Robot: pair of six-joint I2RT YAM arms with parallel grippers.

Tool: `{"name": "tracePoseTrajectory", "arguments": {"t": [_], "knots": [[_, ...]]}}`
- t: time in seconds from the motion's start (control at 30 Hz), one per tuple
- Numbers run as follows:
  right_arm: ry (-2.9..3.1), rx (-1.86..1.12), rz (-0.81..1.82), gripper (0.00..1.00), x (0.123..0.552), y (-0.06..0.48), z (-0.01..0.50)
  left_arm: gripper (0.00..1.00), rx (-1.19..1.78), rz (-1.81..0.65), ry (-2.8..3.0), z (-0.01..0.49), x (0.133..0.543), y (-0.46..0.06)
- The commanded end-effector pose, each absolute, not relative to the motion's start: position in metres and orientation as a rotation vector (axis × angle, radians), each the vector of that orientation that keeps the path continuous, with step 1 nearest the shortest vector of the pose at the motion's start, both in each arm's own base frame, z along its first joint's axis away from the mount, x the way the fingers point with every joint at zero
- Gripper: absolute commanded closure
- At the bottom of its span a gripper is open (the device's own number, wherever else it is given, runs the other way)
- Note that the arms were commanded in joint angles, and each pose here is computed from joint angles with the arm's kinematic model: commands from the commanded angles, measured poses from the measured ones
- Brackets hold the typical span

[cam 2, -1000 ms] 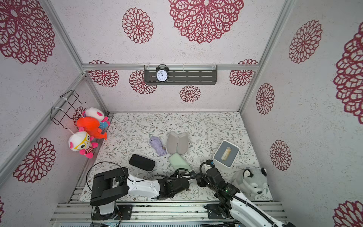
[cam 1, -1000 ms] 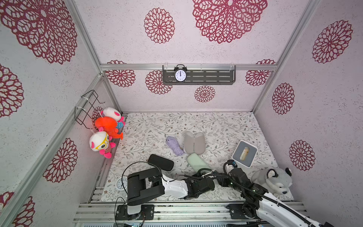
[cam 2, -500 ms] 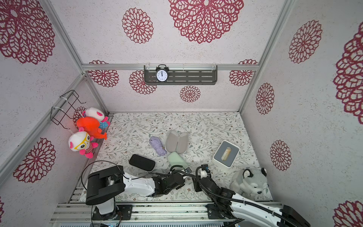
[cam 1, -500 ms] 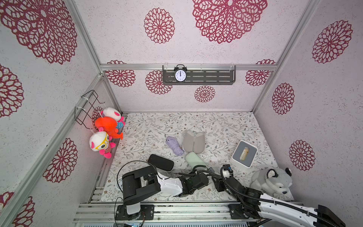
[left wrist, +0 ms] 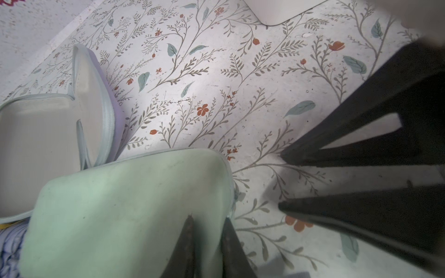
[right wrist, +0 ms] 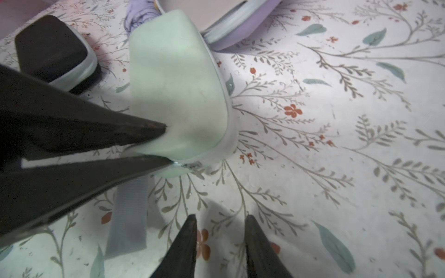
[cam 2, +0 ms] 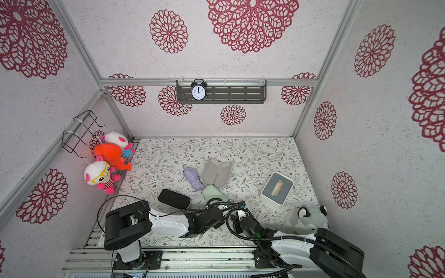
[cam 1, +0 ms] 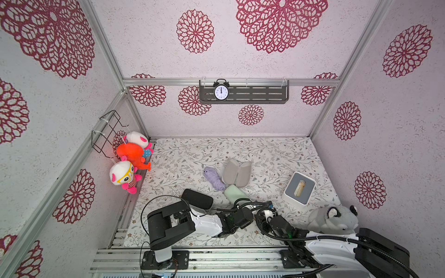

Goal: Put umbrellas into zippered umbrella sleeves
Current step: Zip the zipper on the umbrella sleeve.

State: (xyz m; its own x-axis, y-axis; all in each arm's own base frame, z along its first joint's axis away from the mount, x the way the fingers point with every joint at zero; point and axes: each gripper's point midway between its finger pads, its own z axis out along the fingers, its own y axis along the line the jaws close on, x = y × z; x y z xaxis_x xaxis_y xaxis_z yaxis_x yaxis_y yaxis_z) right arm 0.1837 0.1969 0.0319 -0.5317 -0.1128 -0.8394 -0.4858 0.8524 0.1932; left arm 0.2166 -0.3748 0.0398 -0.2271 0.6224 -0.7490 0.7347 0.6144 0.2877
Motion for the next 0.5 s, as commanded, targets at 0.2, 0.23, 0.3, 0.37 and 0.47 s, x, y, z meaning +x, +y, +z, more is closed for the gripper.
{"name": "tracePoseTrajectory", "arguments": {"t": [0.2,0.23,0.3,0.37,0.47], "knots": [[1.987,-0.543,0.507,0.70,0.181,0.199,0.031,0.93,1.114,-0.233,2.051,0.014,0.204,-0.357],[1.992,-0.552,0.517,0.71,0.179,0.200,0.029,0.93,1.111,-0.252,2.051,0.015,0.204,-0.357],[2.033,-0.568,0.517,0.70,0.178,0.202,0.021,0.93,1.103,-0.239,2.053,0.014,0.207,-0.356],[2.060,-0.555,0.518,0.68,0.176,0.201,0.015,0.92,1.106,-0.228,2.057,0.011,0.209,-0.355],[2.051,-0.538,0.526,0.64,0.175,0.196,0.012,0.91,1.115,-0.237,2.060,0.007,0.208,-0.359]]}}
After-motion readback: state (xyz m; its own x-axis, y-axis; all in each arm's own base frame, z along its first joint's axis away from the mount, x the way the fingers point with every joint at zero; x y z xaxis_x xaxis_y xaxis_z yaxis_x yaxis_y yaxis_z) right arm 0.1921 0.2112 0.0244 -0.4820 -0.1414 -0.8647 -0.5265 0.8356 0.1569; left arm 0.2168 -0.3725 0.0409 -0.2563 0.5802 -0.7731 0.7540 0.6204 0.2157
